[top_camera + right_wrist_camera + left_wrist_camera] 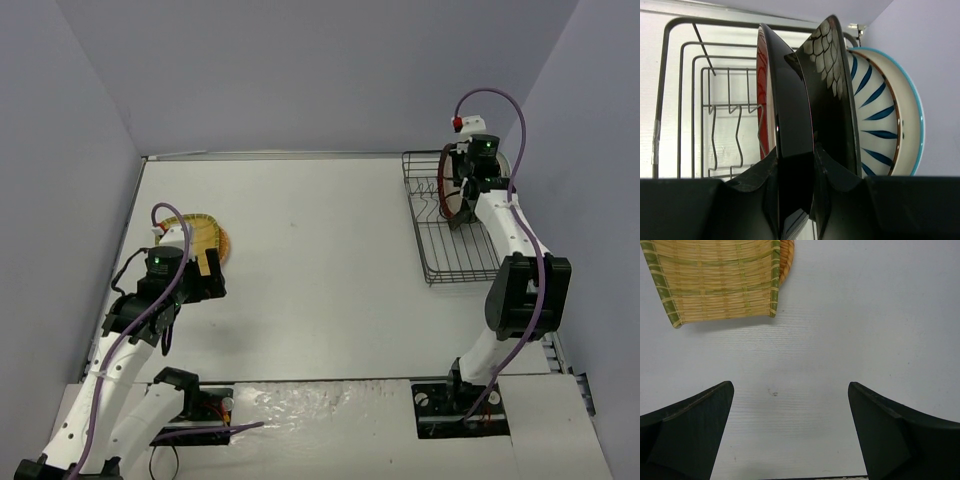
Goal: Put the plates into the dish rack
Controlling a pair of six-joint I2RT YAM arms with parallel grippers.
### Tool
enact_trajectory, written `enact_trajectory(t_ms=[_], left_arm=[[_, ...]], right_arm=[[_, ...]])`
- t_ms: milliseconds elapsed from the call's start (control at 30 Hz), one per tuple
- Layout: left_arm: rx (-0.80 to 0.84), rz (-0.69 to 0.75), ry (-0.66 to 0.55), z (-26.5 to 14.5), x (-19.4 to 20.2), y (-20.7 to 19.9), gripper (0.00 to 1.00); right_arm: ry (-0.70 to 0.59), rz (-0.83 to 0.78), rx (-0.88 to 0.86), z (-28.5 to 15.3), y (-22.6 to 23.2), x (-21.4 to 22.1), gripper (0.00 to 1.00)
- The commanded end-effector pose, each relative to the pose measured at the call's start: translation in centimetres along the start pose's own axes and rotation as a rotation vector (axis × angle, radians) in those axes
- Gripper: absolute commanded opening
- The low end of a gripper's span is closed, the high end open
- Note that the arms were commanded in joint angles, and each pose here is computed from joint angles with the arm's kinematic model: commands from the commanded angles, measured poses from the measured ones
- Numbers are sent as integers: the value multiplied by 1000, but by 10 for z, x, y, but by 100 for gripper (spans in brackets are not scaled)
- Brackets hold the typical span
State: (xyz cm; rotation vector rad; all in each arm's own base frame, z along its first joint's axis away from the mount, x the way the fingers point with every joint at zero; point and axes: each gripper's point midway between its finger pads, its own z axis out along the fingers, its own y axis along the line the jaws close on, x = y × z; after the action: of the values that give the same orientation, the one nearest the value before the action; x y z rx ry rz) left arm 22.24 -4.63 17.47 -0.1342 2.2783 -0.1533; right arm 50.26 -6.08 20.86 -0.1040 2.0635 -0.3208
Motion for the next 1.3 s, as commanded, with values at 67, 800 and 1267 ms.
enact_trajectory(t_ms=[67, 800, 1267], left_arm=[[10, 0, -62, -1, -21, -3, 97], [-46, -129, -76, 4, -44, -3, 97], [-297, -295, -93, 74, -129, 92, 97]], right_arm=[[-169, 76, 2, 1, -9, -41, 0], [-427, 278, -197, -122, 2, -139, 90], [-365, 479, -821, -222, 161, -93, 96]])
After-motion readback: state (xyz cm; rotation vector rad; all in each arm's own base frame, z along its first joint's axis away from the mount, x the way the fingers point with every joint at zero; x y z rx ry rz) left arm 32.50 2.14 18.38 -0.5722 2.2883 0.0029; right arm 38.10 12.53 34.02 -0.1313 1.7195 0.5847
